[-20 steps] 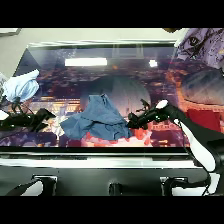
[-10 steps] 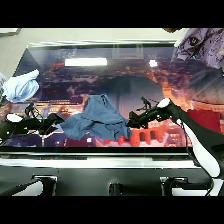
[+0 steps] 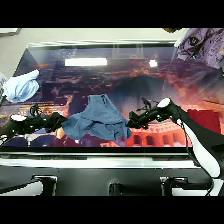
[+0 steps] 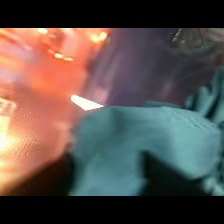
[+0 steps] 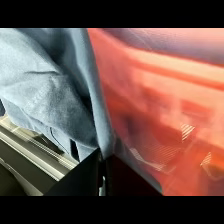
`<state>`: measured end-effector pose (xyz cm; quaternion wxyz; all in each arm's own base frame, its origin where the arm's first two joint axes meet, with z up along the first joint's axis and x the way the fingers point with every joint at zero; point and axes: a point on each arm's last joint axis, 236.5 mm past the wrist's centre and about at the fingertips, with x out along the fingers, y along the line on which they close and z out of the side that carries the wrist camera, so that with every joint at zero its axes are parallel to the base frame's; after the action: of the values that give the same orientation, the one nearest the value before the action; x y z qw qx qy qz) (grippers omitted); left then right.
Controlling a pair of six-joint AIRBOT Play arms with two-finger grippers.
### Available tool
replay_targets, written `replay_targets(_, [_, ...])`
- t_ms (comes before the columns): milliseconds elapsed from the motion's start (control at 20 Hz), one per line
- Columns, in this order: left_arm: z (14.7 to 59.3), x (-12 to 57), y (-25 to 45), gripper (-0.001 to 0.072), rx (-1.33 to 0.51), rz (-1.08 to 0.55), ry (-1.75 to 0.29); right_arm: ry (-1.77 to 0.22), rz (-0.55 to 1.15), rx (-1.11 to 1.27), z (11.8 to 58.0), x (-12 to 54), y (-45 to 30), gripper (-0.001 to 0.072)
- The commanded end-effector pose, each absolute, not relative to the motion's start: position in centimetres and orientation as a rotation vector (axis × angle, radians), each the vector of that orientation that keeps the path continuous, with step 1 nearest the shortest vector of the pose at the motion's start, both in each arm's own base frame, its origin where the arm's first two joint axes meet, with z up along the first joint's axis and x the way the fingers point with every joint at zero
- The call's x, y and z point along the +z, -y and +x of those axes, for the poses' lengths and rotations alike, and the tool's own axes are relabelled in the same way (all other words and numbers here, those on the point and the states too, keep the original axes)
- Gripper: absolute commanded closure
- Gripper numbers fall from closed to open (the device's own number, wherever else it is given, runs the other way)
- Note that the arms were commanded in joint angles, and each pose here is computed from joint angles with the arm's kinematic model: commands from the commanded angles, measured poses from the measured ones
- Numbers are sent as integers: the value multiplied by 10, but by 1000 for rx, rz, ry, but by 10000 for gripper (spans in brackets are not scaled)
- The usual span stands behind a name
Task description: Fold the clothes and pants, and hang the long-sleeved shirts on hangers.
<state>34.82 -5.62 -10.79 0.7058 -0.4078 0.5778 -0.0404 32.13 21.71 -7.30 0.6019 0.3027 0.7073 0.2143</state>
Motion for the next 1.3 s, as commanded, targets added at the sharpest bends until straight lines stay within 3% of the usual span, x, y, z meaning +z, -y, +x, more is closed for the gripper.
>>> replay_targets(0, [357, -99, 67, 690, -160, -930, -1252, -1632, 698, 500, 321, -70, -217, 684])
replay_targets(250, [424, -5, 63, 694, -299, -840, -1077, -1421, 399, 407, 378, -16, -174, 685])
replay_targets(400, [478, 114, 36, 695, -305, -658, -853, -1118, 215, 332, 435, 87, -141, 685])
replay_targets(550, [491, 261, 13, 694, -277, -425, -591, -777, 110, 272, 453, 225, -114, 684])
replay_targets(700, [452, 389, -2, 694, -196, -280, -350, -500, 54, 222, 422, 343, -88, 684])
replay_targets(850, [389, 455, -7, 694, -119, -199, -210, -312, 47, 208, 362, 418, -73, 684])
replay_targets(1050, [309, 485, -14, 694, -5, -188, -131, -205, 65, 213, 288, 459, -61, 684])
replay_targets(1250, [277, 494, -16, 694, 36, -238, -91, -222, 95, 210, 269, 458, -58, 684])
